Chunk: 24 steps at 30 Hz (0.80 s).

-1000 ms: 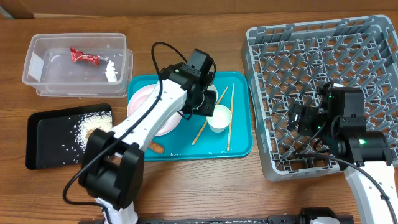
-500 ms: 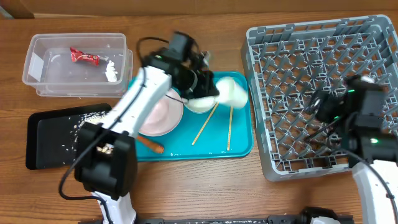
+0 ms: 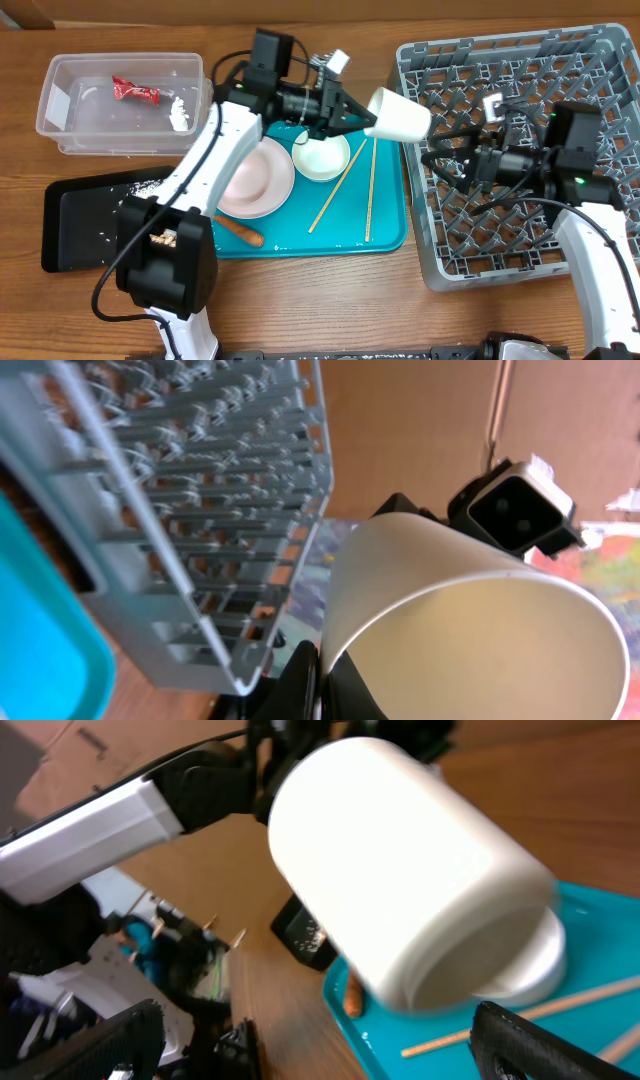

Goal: Sort waste into correct bins and load items into the dishwasher
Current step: 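Hand the white cup from the left gripper to the right gripper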

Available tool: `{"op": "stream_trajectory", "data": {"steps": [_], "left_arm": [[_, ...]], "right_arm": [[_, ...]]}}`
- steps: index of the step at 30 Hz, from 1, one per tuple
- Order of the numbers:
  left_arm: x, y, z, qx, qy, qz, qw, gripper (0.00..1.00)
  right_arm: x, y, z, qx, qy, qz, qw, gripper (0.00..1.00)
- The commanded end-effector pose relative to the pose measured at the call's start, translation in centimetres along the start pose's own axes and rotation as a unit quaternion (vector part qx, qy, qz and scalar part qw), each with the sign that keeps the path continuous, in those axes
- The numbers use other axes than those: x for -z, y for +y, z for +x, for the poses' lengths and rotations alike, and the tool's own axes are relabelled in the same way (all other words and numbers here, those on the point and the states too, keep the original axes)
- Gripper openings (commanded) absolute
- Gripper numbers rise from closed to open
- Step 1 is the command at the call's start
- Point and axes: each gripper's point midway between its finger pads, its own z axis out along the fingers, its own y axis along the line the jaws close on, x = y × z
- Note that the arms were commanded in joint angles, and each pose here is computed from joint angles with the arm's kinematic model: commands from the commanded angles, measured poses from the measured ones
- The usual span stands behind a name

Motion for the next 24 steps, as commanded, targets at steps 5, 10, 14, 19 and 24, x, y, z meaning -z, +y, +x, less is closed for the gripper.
{"op": "stream_trajectory", "data": {"steps": [5,10,14,19,24], "left_arm": [[-2.3,-2.6,2.0,0.009,0.056,0.044,0.997,0.04],[-2.1,-3.2,2.4,0.008,0.069,0.061,0.996,0.04],[-1.7,-3.2,2.3,0.008,0.067,0.065,0.996,0.04],[-1.9,-3.2,2.3,0.007,0.068,0.064,0.996,0.04],[-1.8,-3.2,2.3,0.007,0.067,0.063,0.996,0.04]], "right_arm": [[-0.4,0.7,-1.0,0.046,-0.001,-0.009,0.999,1.0],[-0.3,-1.4,-1.2,0.046,-0.003,0.052,0.998,0.99],[0.0,-3.2,-1.2,0.043,-0.003,0.103,0.994,0.99],[-0.1,-2.8,-2.2,0.07,-0.015,0.096,0.993,0.99],[-0.3,2.0,-2.9,0.132,-0.019,-0.04,0.99,0.98]]}}
